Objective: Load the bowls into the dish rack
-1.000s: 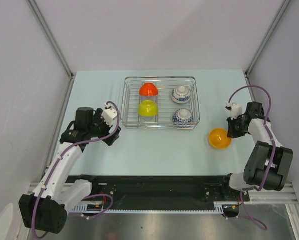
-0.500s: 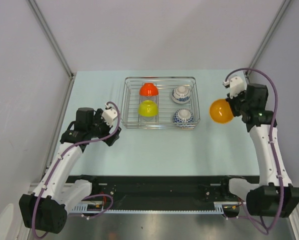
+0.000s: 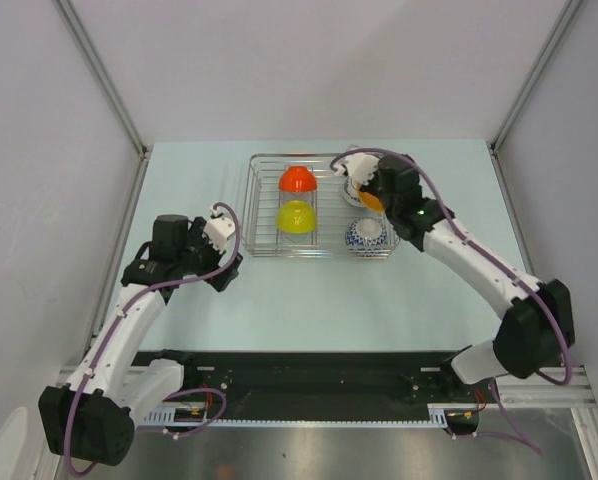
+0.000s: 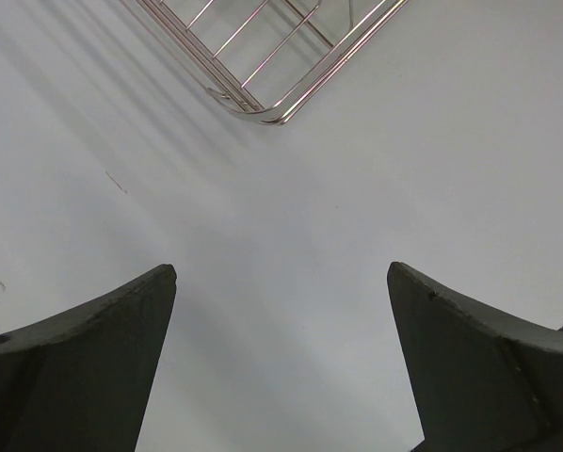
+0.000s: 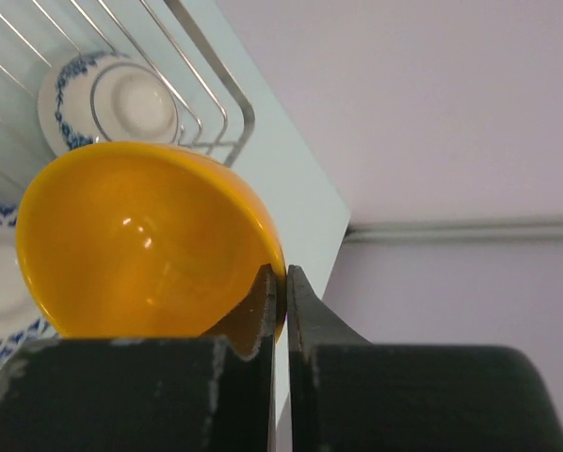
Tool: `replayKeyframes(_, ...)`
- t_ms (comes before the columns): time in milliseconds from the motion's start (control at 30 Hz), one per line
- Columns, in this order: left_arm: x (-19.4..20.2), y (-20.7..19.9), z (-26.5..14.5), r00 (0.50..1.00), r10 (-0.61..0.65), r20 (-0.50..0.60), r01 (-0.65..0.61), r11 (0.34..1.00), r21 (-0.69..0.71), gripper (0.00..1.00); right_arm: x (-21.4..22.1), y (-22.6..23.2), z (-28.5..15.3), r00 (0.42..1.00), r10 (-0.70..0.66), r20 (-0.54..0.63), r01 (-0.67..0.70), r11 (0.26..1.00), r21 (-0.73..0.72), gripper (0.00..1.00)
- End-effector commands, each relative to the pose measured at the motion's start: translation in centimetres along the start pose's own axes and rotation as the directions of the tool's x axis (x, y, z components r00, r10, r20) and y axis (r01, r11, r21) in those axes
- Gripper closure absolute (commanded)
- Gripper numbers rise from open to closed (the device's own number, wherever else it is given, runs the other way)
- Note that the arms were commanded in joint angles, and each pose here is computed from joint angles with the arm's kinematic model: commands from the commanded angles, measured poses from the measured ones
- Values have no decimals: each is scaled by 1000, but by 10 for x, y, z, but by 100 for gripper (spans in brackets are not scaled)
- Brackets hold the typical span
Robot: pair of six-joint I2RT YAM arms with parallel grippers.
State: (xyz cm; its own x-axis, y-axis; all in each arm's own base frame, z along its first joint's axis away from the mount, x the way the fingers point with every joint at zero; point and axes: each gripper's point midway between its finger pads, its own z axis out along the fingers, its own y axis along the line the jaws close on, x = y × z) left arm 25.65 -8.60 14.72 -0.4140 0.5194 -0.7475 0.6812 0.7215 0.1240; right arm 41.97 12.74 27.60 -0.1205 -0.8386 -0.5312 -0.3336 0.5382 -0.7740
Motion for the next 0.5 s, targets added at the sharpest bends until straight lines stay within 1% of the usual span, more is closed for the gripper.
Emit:
replayKeyframes(0,-1,7,1,1000,8,6,-8,1000,-29,0,-57,-37,15,990,-97,98,71,968,241,100)
replayKeyframes(33,-1,7,1,1000,6,4,-6,999,-33,0,-61,-25,28,988,-118,101,91,967,239,100)
replayKeyframes(67,1,8,1,1000,5,-1,-5,999,-34,0,-67,-18,33,981,-160,105,132,962,240,100)
replayKeyframes(133,1,8,2,1000,6,-2,-7,999,-35,0,-76,-8,42,975,-189,118,154,953,260,100)
replayKeyframes(200,1,9,3,1000,3,-2,-4,999,-35,0,-77,12,58,963,-245,110,212,945,249,100)
replayKeyframes(233,1,8,4,1000,3,-2,-3,999,-33,0,-81,12,61,961,-249,122,209,939,271,100)
replayKeyframes(267,3,9,5,1000,1,-7,-1,999,-34,0,-79,26,71,955,-272,114,236,937,259,100)
replayKeyframes(300,2,9,5,1000,2,-6,-2,999,-34,0,-82,31,73,944,-310,111,272,925,266,100)
replayKeyframes(333,3,9,6,1000,0,-8,0,999,-33,0,-87,32,75,942,-310,128,262,919,294,100)
replayKeyframes(400,2,10,7,1000,2,-5,-2,999,-33,0,-85,51,83,929,-349,125,302,908,289,100)
replayKeyframes(467,2,10,7,1000,-2,-4,2,999,-33,0,-88,55,86,919,-371,131,316,895,315,100)
